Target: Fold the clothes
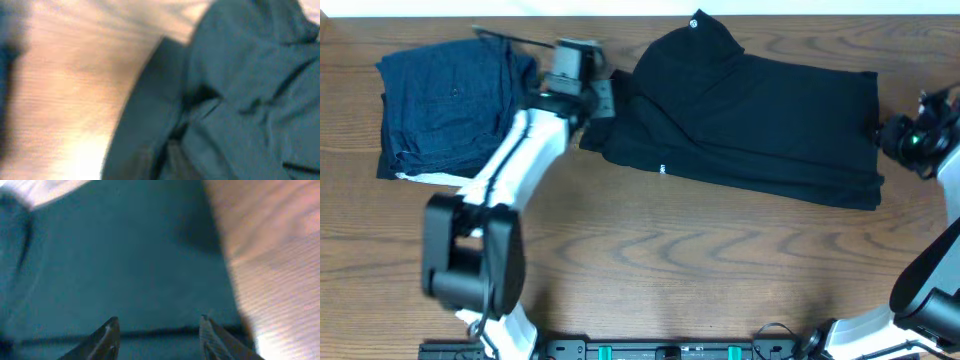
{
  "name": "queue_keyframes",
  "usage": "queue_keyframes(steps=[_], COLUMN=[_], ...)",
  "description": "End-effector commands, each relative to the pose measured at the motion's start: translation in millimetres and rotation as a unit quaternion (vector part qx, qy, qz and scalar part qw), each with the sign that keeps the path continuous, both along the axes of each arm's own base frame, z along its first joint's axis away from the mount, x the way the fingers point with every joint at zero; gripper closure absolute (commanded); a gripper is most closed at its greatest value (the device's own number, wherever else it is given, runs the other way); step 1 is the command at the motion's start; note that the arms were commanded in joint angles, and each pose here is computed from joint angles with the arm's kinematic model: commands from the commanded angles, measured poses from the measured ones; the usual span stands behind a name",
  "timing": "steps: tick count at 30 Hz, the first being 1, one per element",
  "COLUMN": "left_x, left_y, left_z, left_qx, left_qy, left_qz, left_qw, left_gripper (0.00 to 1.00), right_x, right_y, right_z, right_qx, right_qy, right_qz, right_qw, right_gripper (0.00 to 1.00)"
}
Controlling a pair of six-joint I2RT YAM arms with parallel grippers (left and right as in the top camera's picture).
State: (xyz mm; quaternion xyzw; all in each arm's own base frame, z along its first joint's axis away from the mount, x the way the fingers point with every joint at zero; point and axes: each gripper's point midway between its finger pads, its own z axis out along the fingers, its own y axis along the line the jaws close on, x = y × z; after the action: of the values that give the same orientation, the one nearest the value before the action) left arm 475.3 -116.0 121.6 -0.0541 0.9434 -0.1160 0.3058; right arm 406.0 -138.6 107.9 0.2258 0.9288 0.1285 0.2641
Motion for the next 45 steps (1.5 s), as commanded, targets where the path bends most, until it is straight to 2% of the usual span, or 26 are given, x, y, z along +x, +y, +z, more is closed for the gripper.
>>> queue_keyframes(steps=[1,5,9,13,15,20,26,28,30,36,42,45], left_x=[-9,-31,-44,-50,-52,-56,-56,-56,-55,-53,-56,-57], left_y=[4,-19,-36,-45,-44,-43,-43,-43,-43,-44,-43,-43], left_z=[4,-13,-36,-61,-75,-99,-102,-103,-105,-124,-138,-140], left_qx=[-0.057,-0.096,-0.086,-0.078,-0.076,-0.072,-0.071,-0.07,-0.07,-0.077,-0.073,-0.073], left_qy=[0.034,0.095,0.125,0.154,0.17,0.197,0.2,0.2,0.201,0.213,0.227,0.229], left_qz=[0.019,-0.019,-0.038,-0.046,-0.043,-0.037,-0.037,-0.036,-0.036,-0.017,-0.016,-0.015], left_qw=[0.998,0.991,0.988,0.984,0.982,0.977,0.977,0.977,0.976,0.974,0.971,0.971], left_gripper=[0.94,0.94,0.94,0.94,0.94,0.94,0.94,0.94,0.94,0.94,0.94,0.94], right_x=[12,0,5,2,-2,-1,22,25,27,29,20,18], right_y=[42,92,137,182,207,248,296,316,331,358,369,368], right_z=[15,2,0,-1,-4,-23,-50,-59,-64,-68,-70,-71], right_qx=[-0.04,-0.027,-0.038,-0.042,-0.056,-0.13,-0.228,-0.254,-0.28,-0.357,-0.354,-0.351], right_qy=[0.002,0.05,0.042,0.04,0.034,0.017,-0.029,-0.047,-0.057,-0.067,-0.066,-0.063], right_qz=[0.109,0.163,0.224,0.282,0.337,0.456,0.537,0.566,0.584,0.581,0.594,0.597], right_qw=[0.993,0.985,0.973,0.958,0.939,0.88,0.812,0.783,0.76,0.728,0.719,0.719], right_gripper=[0.6,0.78,0.99,0.99,0.99,0.99,0.99,0.94,0.8,0.56,0.51,0.46])
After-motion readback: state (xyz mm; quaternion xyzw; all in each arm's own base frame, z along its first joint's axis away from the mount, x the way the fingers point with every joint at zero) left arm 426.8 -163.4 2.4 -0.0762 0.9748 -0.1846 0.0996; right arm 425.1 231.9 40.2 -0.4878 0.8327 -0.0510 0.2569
